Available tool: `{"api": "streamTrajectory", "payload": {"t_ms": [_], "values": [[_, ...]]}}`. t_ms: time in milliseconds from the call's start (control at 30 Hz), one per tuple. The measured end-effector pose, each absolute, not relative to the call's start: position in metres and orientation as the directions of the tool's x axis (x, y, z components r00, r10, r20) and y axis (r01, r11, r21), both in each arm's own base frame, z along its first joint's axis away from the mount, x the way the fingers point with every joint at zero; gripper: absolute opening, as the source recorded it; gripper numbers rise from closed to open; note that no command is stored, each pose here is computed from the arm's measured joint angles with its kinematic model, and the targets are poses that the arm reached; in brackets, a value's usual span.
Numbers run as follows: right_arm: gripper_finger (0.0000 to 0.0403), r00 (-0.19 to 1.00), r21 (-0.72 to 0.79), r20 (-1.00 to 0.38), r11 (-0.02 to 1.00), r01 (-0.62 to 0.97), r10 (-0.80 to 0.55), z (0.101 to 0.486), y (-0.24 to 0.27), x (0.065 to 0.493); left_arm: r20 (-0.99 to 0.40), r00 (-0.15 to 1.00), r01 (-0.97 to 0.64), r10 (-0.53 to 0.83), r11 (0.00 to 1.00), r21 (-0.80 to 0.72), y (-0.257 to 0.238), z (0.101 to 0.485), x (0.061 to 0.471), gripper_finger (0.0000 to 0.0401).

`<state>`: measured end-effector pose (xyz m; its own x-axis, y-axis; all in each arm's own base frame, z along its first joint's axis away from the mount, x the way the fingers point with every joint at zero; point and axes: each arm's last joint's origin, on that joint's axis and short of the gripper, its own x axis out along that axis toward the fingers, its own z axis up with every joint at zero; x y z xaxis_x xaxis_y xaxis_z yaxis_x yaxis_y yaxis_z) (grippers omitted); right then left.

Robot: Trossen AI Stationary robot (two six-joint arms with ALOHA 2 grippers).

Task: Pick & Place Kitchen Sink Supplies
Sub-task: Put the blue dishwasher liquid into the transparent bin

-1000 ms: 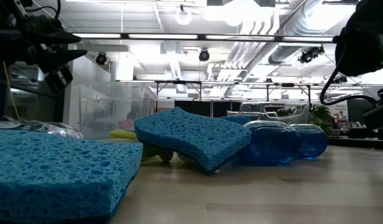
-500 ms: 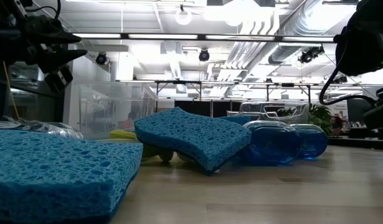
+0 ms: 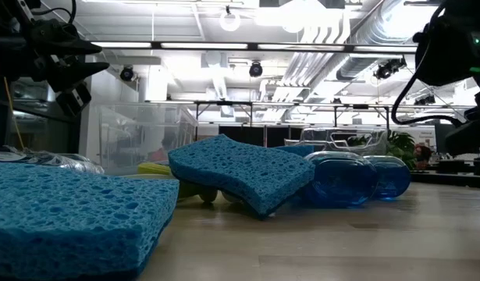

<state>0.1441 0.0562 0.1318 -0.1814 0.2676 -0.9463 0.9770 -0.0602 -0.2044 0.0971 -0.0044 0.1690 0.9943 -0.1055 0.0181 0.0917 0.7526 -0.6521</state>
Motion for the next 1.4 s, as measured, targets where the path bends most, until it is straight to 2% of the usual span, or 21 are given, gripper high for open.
{"api": "streamTrajectory", "payload": {"t_ms": [433,733,967,1400], "values": [[0.0138,0.048,0.039,-0.996,-0.118,0.992,0.076,0.144,0.048,0.150,0.018,0.994,0.092,-0.106,0.752,-0.652,-0.004,0.169,0.097,0.0105],[0.0137,0.219,0.224,-0.974,-0.100,0.969,-0.060,0.152,0.039,0.158,0.018,0.994,0.092,-0.106,0.752,-0.652,-0.004,0.169,0.097,0.0105],[0.0136,0.320,0.332,-0.934,-0.056,0.942,-0.158,0.155,0.035,0.167,0.018,0.994,0.092,-0.105,0.752,-0.652,-0.004,0.169,0.097,0.0105],[0.0136,0.526,0.528,-0.775,0.098,0.844,-0.351,0.168,0.032,0.182,0.018,0.994,0.091,-0.105,0.753,-0.652,-0.004,0.169,0.097,0.0105]]}}
